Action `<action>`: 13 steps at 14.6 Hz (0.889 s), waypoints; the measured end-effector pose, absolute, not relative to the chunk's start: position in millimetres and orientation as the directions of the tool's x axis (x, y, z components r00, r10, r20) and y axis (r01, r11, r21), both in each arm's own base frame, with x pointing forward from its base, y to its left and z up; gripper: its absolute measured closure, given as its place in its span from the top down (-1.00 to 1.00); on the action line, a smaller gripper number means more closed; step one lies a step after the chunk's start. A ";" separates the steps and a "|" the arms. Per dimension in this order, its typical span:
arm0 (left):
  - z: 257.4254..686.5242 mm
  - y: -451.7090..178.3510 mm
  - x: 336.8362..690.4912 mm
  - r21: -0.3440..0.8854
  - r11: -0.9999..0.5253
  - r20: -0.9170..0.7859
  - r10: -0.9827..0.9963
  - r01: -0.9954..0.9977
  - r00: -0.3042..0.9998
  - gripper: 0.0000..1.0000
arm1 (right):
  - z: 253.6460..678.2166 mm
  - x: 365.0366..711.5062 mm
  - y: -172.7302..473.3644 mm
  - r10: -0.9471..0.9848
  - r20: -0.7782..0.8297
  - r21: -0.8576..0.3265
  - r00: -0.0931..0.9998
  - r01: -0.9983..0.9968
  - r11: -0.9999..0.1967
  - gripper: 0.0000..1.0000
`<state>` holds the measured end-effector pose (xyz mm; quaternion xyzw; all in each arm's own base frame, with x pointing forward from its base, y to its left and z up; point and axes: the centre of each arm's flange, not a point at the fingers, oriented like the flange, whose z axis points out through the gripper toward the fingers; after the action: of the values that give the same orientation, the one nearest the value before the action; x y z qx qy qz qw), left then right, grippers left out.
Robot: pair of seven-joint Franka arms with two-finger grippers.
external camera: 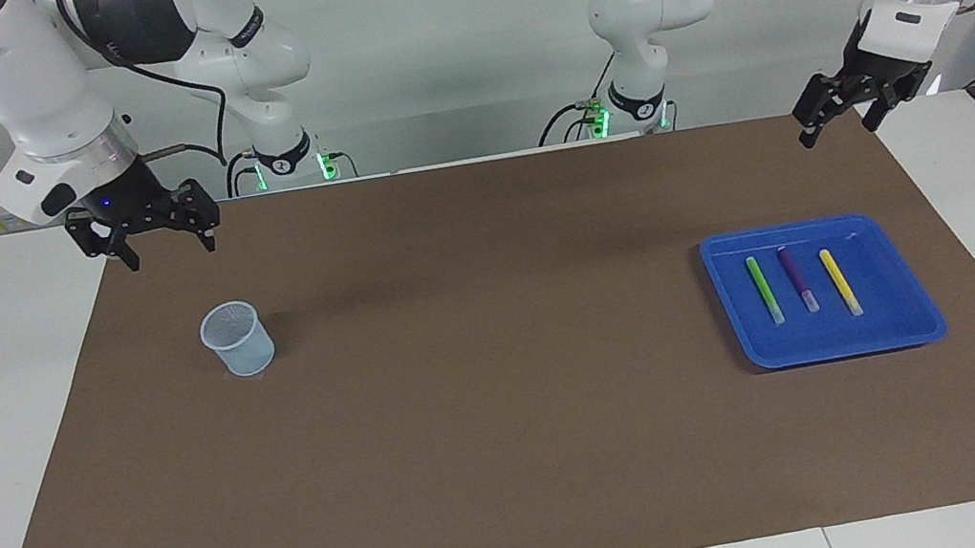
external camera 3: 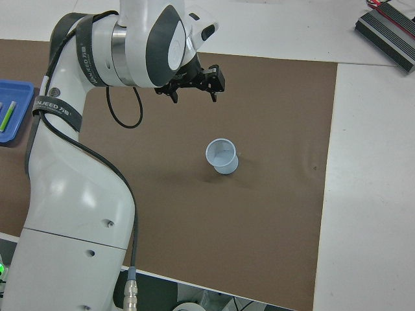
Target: Transfer and insert pens with both arms
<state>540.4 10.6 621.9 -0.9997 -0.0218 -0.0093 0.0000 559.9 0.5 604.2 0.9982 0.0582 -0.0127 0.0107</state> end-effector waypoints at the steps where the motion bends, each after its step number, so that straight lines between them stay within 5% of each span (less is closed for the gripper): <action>1: 622.0 10.6 540.4 0.000 -0.999 0.019 0.044 0.044 0.999 1.00 | 604.2 559.9 0.5 0.116 -0.027 0.020 0.993 0.116 -0.993 1.00; 13: 628.5 9.4 538.7 0.001 -0.999 0.032 0.041 0.041 0.999 1.00 | 604.1 559.0 9.4 0.132 -0.032 0.019 0.991 0.132 -0.991 1.00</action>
<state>538.7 9.4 628.5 -0.9997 -0.0207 -0.0159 -0.0001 559.0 9.4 604.1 0.9976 0.0662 -0.0151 0.0105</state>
